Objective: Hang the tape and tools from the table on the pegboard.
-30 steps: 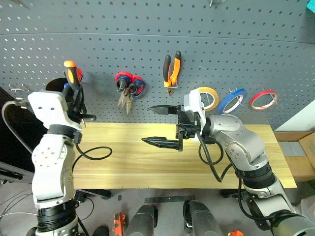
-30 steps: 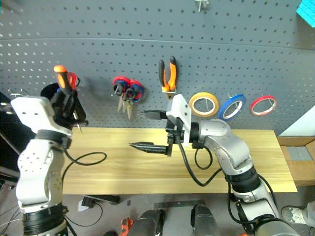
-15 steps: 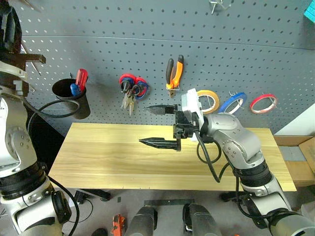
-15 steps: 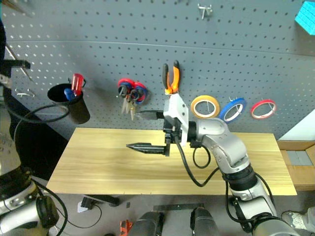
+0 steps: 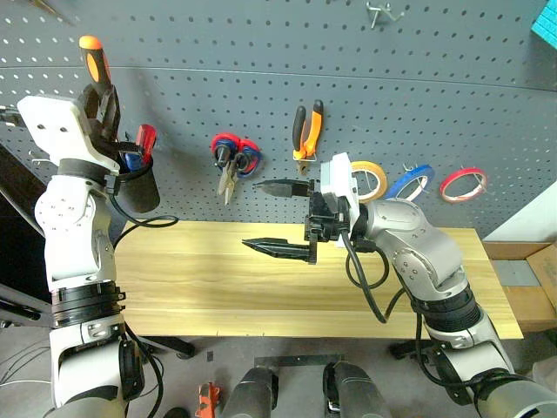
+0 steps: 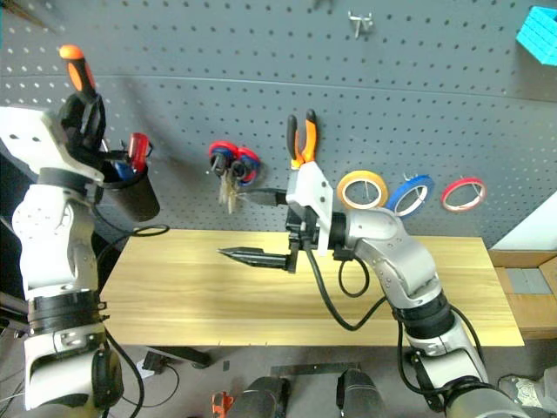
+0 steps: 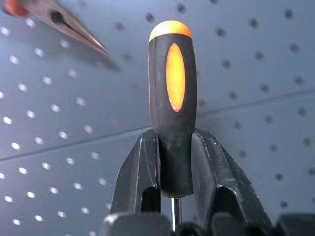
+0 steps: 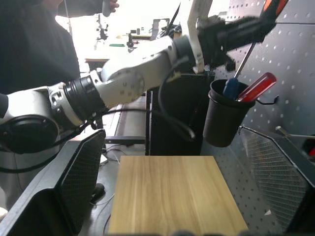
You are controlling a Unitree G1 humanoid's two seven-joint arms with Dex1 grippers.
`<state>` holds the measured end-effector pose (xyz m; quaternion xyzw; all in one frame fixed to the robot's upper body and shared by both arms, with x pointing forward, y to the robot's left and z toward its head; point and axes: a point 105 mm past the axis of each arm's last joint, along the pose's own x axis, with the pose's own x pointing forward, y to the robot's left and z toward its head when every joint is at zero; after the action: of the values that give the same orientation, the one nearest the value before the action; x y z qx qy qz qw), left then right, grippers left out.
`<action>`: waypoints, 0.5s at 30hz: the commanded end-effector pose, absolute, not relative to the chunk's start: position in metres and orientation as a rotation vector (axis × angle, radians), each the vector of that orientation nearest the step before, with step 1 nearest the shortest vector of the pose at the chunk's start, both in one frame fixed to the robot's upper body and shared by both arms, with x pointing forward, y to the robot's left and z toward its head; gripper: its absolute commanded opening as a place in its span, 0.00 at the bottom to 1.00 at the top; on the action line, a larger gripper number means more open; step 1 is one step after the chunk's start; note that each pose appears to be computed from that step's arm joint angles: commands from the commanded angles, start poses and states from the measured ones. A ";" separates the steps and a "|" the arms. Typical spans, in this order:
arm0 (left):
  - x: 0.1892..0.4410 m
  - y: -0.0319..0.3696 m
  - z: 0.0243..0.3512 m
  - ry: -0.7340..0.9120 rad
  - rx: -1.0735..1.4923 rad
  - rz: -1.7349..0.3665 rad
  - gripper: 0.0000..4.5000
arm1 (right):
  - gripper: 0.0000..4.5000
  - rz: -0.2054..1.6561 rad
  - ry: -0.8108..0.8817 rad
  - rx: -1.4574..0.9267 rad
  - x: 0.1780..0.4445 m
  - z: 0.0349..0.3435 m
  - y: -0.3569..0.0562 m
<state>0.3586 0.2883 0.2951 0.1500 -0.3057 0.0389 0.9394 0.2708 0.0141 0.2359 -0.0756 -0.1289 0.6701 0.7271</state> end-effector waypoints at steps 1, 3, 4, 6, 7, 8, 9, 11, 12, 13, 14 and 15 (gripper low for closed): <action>0.350 0.290 0.304 -0.719 0.337 0.107 0.12 | 1.00 1.468 -0.344 -0.173 0.265 0.248 0.013; 0.349 0.290 0.301 -0.726 0.346 0.113 0.12 | 1.00 1.463 -0.347 -0.170 0.265 0.250 0.013; 0.348 0.291 0.299 -0.718 0.339 0.112 0.12 | 1.00 1.460 -0.348 -0.170 0.266 0.250 0.014; 0.348 0.292 0.293 -0.673 0.298 0.101 0.12 | 1.00 1.457 -0.348 -0.169 0.266 0.250 0.014; 0.348 0.292 0.288 -0.641 0.265 0.077 0.12 | 1.00 1.457 -0.348 -0.169 0.266 0.250 0.014; 0.349 0.289 0.282 -0.590 0.237 0.041 0.12 | 1.00 1.458 -0.347 -0.168 0.266 0.250 0.014; 0.348 0.287 0.279 -0.563 0.219 0.008 0.12 | 1.00 1.461 -0.345 -0.164 0.266 0.250 0.014; 0.344 0.287 0.276 -0.537 0.223 -0.012 0.28 | 1.00 1.465 -0.342 -0.168 0.267 0.249 0.015; 0.343 0.287 0.276 -0.532 0.227 -0.019 0.34 | 1.00 1.466 -0.341 -0.171 0.267 0.248 0.015; 0.341 0.292 0.276 -0.526 0.236 0.020 0.41 | 1.00 1.468 -0.341 -0.172 0.268 0.248 0.015; 0.340 0.294 0.278 -0.529 0.246 0.036 0.49 | 1.00 1.469 -0.342 -0.172 0.268 0.248 0.016; 0.338 0.295 0.279 -0.536 0.255 0.040 0.57 | 1.00 1.471 -0.343 -0.171 0.268 0.249 0.016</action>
<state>0.3500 0.2923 0.2552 0.1046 -0.2257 0.0086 0.9685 0.2724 0.0154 0.2368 -0.0713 -0.1299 0.6638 0.7331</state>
